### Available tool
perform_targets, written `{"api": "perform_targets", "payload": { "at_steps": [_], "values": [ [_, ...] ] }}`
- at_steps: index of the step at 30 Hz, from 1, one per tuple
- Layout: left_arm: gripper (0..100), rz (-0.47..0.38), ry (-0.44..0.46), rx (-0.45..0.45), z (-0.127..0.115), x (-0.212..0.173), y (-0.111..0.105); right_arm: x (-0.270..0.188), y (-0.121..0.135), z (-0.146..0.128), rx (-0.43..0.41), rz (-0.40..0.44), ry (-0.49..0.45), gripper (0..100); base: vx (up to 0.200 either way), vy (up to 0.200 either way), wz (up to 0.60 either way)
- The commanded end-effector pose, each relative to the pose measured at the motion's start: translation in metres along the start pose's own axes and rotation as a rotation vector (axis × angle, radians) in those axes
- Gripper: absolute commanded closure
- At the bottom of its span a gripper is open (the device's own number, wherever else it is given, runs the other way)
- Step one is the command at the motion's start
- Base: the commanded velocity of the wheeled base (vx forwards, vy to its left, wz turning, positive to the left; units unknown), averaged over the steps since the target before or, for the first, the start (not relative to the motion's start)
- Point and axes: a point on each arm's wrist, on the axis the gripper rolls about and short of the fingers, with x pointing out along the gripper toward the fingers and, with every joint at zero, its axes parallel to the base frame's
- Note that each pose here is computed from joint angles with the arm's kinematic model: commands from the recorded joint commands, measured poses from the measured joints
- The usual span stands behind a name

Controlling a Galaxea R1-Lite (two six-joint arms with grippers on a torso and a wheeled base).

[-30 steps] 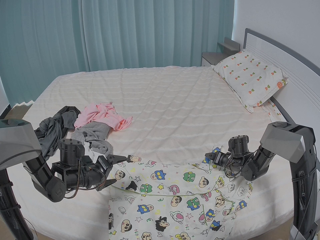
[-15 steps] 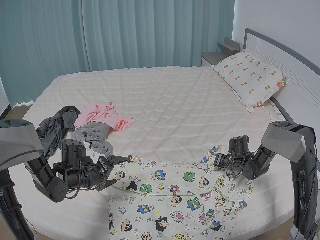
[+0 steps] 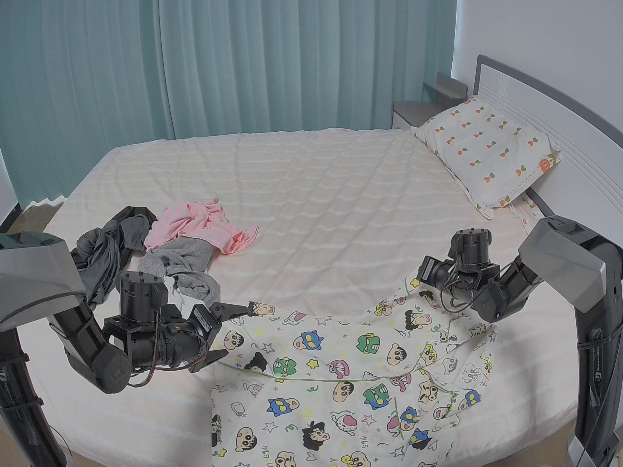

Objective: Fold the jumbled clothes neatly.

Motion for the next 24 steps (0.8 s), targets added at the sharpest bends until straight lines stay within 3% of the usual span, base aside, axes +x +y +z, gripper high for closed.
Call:
{"api": "perform_targets", "payload": {
  "at_steps": [1, 14, 15, 24],
  "values": [
    [0, 0.004, 0.0, -0.002, 0.0, 0.001, 0.001, 0.016, 0.009, 0.017, 0.004, -0.011, -0.03, 100, 0.0, 0.0, 0.0],
    [0, 0.007, 0.001, -0.002, 0.0, 0.001, 0.002, 0.053, 0.015, 0.032, 0.004, -0.054, -0.037, 100, 0.0, 0.0, 0.0],
    [0, 0.007, 0.001, -0.002, 0.0, 0.001, 0.002, 0.056, 0.015, 0.034, 0.004, -0.055, -0.041, 0, 0.0, 0.0, 0.0],
    [0, 0.007, 0.001, -0.002, 0.0, 0.001, 0.002, 0.061, 0.013, 0.034, -0.003, -0.095, -0.036, 0, 0.0, 0.0, 0.0]
  ]
}}
